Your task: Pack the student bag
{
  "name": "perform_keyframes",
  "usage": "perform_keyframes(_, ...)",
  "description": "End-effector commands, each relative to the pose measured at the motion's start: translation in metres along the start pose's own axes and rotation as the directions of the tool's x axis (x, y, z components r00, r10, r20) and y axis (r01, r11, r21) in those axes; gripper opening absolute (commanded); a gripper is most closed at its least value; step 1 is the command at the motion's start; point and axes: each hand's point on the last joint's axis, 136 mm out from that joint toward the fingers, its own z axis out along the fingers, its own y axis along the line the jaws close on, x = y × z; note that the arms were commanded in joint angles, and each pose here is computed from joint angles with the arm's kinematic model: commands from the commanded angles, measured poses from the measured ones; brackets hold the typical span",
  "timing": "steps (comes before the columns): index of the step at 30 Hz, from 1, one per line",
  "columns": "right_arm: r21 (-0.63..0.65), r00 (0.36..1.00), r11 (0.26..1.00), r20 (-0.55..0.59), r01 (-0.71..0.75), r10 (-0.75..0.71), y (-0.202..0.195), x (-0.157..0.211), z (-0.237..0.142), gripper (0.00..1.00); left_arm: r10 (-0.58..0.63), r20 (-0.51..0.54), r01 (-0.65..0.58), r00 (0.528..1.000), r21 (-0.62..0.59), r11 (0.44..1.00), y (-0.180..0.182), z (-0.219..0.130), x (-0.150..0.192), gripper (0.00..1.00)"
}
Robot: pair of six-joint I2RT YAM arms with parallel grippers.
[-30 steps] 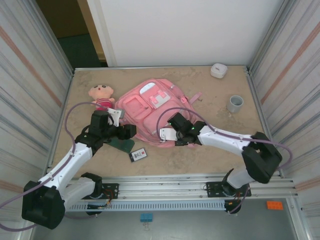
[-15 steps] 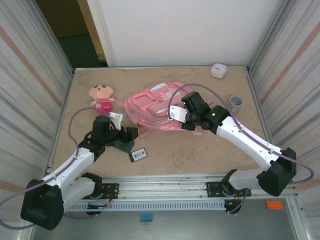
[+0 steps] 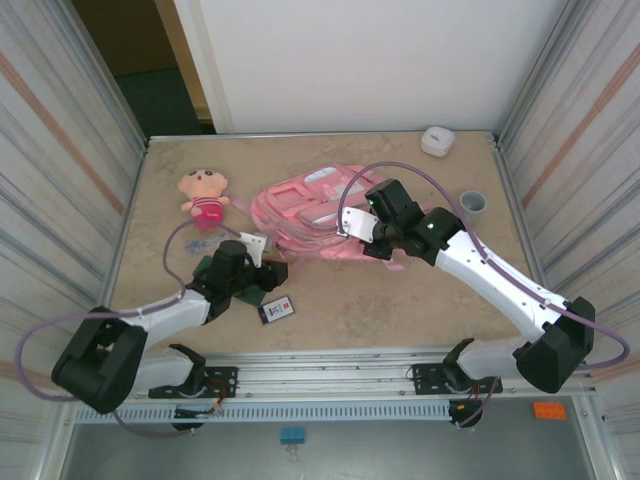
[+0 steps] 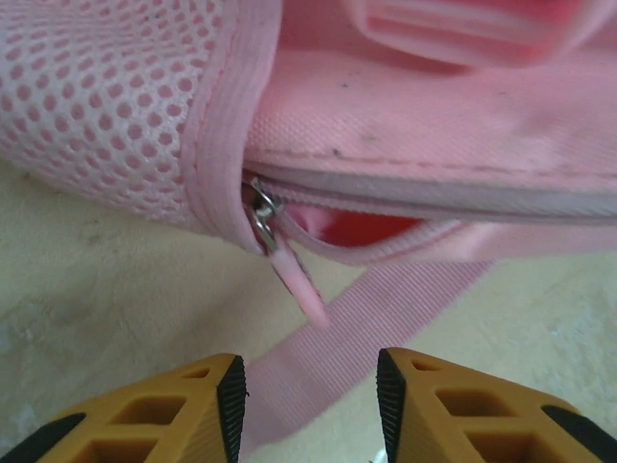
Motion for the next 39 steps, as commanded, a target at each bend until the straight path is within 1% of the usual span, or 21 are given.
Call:
perform_keyframes(1,0.096,0.988,0.993,0.146,-0.068,0.053,-0.029,-0.03,-0.033,0.0,0.052,0.071,-0.051,0.996,-0.019,0.999,0.002,0.012,-0.024,0.42)
perform_keyframes(3,0.094,0.987,0.993,0.153,-0.071,0.056,-0.029,-0.031,-0.034,0.0,0.052,0.049,-0.052,0.997,-0.004,0.999,0.003,0.022,-0.023,0.41)
perform_keyframes(4,0.093,0.986,0.993,0.155,-0.071,0.056,-0.029,-0.032,-0.034,0.0,0.053,0.044,-0.053,0.998,0.005,0.999,0.002,0.026,-0.022,0.39)
perform_keyframes(8,0.104,0.985,0.99,0.156,-0.093,0.076,-0.03,-0.03,-0.031,0.0,0.054,0.026,-0.056,0.998,0.052,0.997,-0.003,0.032,-0.018,0.12)
perform_keyframes(12,0.093,0.985,0.99,0.147,-0.103,0.089,-0.022,-0.023,-0.021,0.0,0.076,0.042,-0.079,0.996,0.066,0.995,-0.007,0.028,-0.016,0.01)
perform_keyframes(16,0.103,0.979,0.985,0.167,-0.137,0.118,-0.022,-0.02,-0.022,0.0,0.136,0.029,-0.138,0.99,0.101,0.985,-0.015,0.022,-0.012,0.0)
perform_keyframes(18,0.122,0.976,0.979,0.168,-0.163,0.142,-0.025,-0.018,-0.022,0.0,0.181,0.012,-0.181,0.983,0.141,0.973,-0.025,0.018,-0.006,0.0)
perform_keyframes(22,0.157,0.965,0.965,0.193,-0.211,0.18,-0.03,-0.017,-0.018,0.0,0.304,0.046,-0.305,0.952,0.267,0.914,-0.061,0.005,0.003,0.0)
perform_keyframes(25,0.158,0.96,0.961,0.203,-0.229,0.195,-0.029,-0.017,-0.013,0.0,0.341,0.091,-0.351,0.936,0.342,0.872,-0.081,-0.008,0.002,0.0)
perform_keyframes(28,0.168,0.956,0.956,0.21,-0.24,0.203,-0.031,-0.016,-0.014,0.0,0.359,0.113,-0.373,0.927,0.387,0.843,-0.093,-0.019,0.003,0.0)
perform_keyframes(29,0.168,0.955,0.955,0.213,-0.243,0.206,-0.032,-0.016,-0.015,0.0,0.365,0.107,-0.377,0.925,0.391,0.84,-0.094,-0.022,0.005,0.0)
perform_keyframes(30,0.164,0.954,0.955,0.216,-0.247,0.21,-0.032,-0.015,-0.016,0.0,0.364,0.096,-0.372,0.927,0.378,0.848,-0.091,-0.024,0.006,0.0)
perform_keyframes(31,0.158,0.951,0.955,0.224,-0.251,0.213,-0.032,-0.015,-0.018,0.0,0.35,0.074,-0.353,0.934,0.337,0.873,-0.084,-0.023,0.006,0.0)
perform_keyframes(32,0.147,0.949,0.956,0.23,-0.253,0.216,-0.031,-0.015,-0.02,0.0,0.332,0.054,-0.334,0.942,0.274,0.902,-0.072,-0.022,0.005,0.02)
perform_keyframes(34,0.106,0.939,0.961,0.264,-0.257,0.222,-0.029,-0.018,-0.03,0.0,0.266,0.02,-0.266,0.964,0.113,0.957,-0.04,-0.022,0.005,0.21)
perform_keyframes(36,0.073,0.928,0.962,0.293,-0.263,0.232,-0.027,-0.021,-0.04,0.0,0.176,0.023,-0.176,0.984,-0.006,0.984,-0.012,-0.026,0.004,0.4)
perform_keyframes(38,0.044,0.918,0.964,0.322,-0.261,0.234,-0.025,-0.024,-0.05,0.0,0.106,0.06,-0.103,0.993,-0.055,0.993,0.006,-0.03,0.001,0.59)
perform_keyframes(39,0.032,0.914,0.966,0.334,-0.257,0.232,-0.024,-0.027,-0.055,0.0,0.087,0.083,-0.082,0.993,-0.062,0.995,0.011,-0.031,0.0,0.66)
